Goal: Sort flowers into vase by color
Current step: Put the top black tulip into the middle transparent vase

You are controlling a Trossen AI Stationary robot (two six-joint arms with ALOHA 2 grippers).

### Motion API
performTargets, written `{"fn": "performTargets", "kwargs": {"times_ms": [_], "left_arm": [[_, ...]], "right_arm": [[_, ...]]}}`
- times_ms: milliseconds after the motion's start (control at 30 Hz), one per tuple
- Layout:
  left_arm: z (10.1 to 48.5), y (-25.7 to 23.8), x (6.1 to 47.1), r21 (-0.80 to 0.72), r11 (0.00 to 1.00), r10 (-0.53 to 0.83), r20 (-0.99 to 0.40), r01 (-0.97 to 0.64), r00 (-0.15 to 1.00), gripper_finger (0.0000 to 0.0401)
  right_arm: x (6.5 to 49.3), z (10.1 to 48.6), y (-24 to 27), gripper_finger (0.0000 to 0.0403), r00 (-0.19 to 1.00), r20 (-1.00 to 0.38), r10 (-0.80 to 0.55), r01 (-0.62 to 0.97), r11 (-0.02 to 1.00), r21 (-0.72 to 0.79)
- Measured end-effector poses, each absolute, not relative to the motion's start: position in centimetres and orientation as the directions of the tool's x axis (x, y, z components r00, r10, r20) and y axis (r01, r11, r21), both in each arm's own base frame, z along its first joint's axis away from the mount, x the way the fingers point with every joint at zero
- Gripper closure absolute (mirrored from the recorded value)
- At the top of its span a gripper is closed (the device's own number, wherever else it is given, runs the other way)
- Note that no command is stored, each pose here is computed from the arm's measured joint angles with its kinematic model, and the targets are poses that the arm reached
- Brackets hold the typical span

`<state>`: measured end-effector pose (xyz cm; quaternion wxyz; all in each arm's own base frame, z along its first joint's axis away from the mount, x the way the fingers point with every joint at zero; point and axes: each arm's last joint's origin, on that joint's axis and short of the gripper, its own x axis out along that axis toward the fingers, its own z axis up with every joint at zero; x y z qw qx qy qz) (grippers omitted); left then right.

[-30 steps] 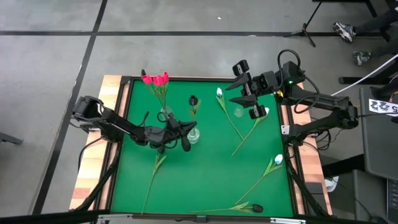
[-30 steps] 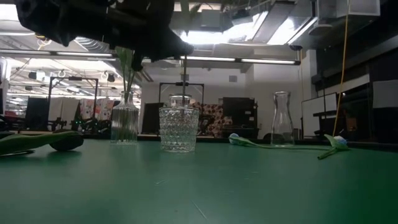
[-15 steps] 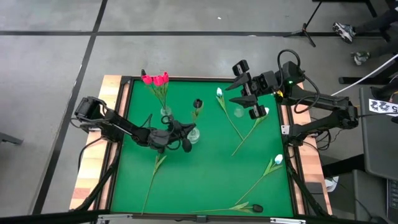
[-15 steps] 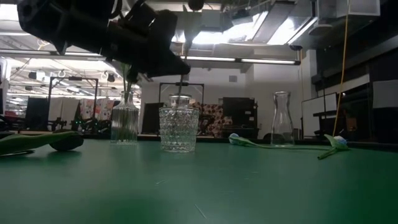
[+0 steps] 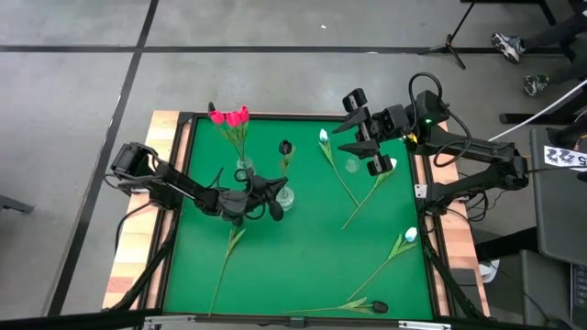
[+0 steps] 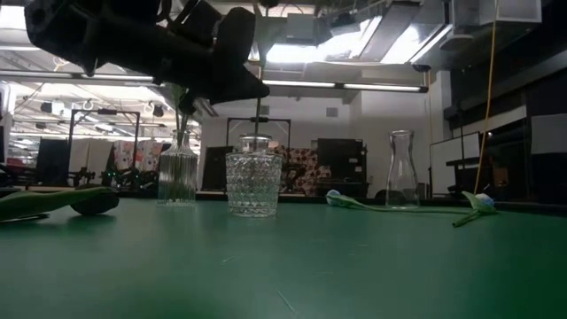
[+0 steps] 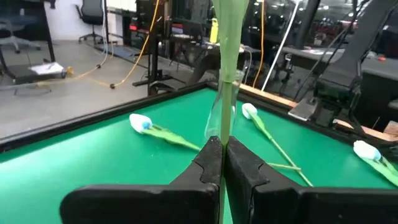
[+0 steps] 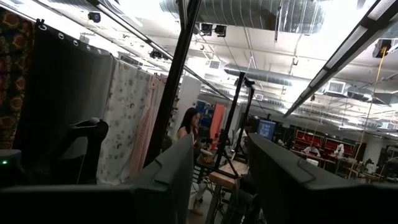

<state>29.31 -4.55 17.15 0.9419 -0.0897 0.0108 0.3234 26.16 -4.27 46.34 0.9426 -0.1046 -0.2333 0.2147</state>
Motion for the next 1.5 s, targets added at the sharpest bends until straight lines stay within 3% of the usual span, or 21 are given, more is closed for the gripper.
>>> {"fn": "performTargets", "kwargs": {"times_ms": [367,733,900,1233,1500], "left_arm": [[15.2,-4.6,27.7,-0.242,0.784,0.594,0.025,-0.572,0.804,0.0397],[15.3,-5.0,27.7,-0.297,0.789,0.573,0.038,-0.538,0.818,0.0348],[15.5,-5.5,27.5,-0.320,0.793,0.557,0.035,-0.518,0.830,0.0310],[16.2,-5.5,27.3,-0.235,0.813,0.557,0.045,-0.533,0.829,0.0193],[18.9,-5.5,26.1,-0.124,0.827,0.554,0.017,-0.548,0.832,0.0174]], "right_arm": [[26.2,46.3,-4.3,0.0252,0.802,0.397,0.446,-0.350,0.890,-0.293],[26.1,46.3,-4.2,0.0252,0.782,0.379,0.495,-0.394,0.863,-0.315],[26.1,46.3,-4.1,0.0252,0.776,0.374,0.508,-0.399,0.855,-0.332],[26.1,46.2,-4.1,0.0251,0.768,0.367,0.525,-0.409,0.842,-0.351],[26.0,46.2,-3.9,0.0251,0.746,0.350,0.566,-0.445,0.815,-0.370]]}}
